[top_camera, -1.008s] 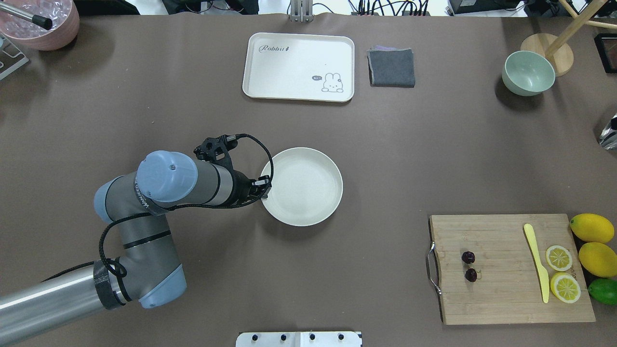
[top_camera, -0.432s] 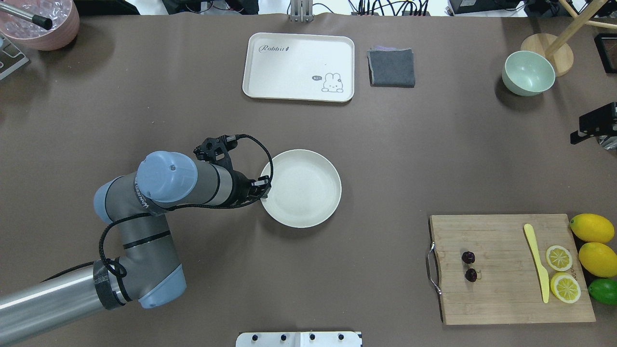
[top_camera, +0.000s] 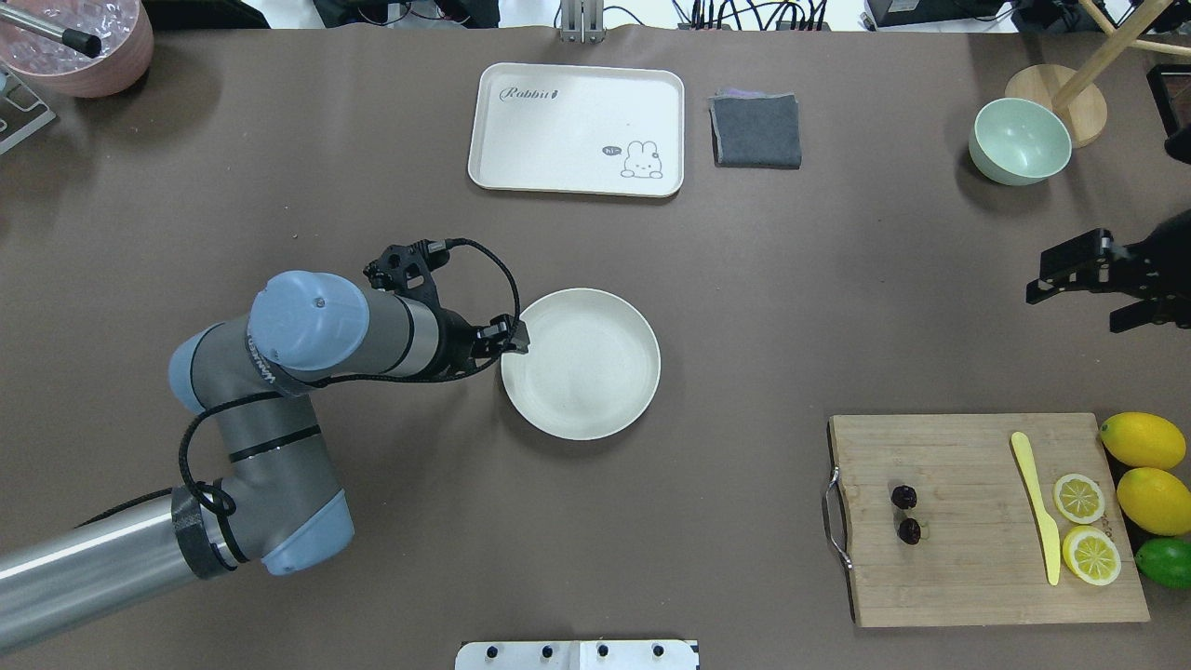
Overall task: Place red cherry on plate
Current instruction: 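Withdraw the left gripper from the plate while the right gripper reaches the cutting board, then grasp the dark cherry pair by the stem with the right gripper and lift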
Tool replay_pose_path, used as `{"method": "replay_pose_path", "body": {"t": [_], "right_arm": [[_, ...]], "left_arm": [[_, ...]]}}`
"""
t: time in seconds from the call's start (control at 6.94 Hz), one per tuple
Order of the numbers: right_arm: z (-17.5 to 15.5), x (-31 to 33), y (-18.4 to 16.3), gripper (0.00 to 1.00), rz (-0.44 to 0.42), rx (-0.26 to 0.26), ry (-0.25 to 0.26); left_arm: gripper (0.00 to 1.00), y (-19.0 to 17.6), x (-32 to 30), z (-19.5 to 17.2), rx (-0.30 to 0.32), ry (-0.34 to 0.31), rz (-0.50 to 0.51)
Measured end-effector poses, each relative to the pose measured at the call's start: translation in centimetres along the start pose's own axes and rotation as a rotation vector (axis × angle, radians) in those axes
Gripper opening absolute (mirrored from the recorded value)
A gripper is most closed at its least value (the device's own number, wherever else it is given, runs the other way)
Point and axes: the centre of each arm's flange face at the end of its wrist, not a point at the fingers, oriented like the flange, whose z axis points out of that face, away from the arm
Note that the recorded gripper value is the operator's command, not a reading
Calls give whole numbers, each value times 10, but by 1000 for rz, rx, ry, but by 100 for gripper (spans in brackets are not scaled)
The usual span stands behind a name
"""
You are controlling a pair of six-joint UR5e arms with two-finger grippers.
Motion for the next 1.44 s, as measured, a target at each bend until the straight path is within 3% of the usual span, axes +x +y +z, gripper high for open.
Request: {"method": "replay_pose_path", "body": {"t": [0.29,0.58,0.86,1.15,1.3,1.44], "right_arm": [[30,-32,41,100,-21,-22,2],[72,-66,98,100,-62,-11,43],[112,-78,154,98,-102,-3,70],[133,-66,183,97,-139,-19,114],[139,-59,189,90,-150,-28,134],[146,-54,191,68,-154,-34,151]], "left_arm": [[98,-48,-17,-34,61,-9,141],[98,-120,-24,-78,62,-84,204],[98,-149,-29,-99,65,-114,307],[98,-158,-38,-104,71,-129,392],[98,-159,-42,-104,77,-136,400],[98,-160,-46,-104,89,-144,401]]}}
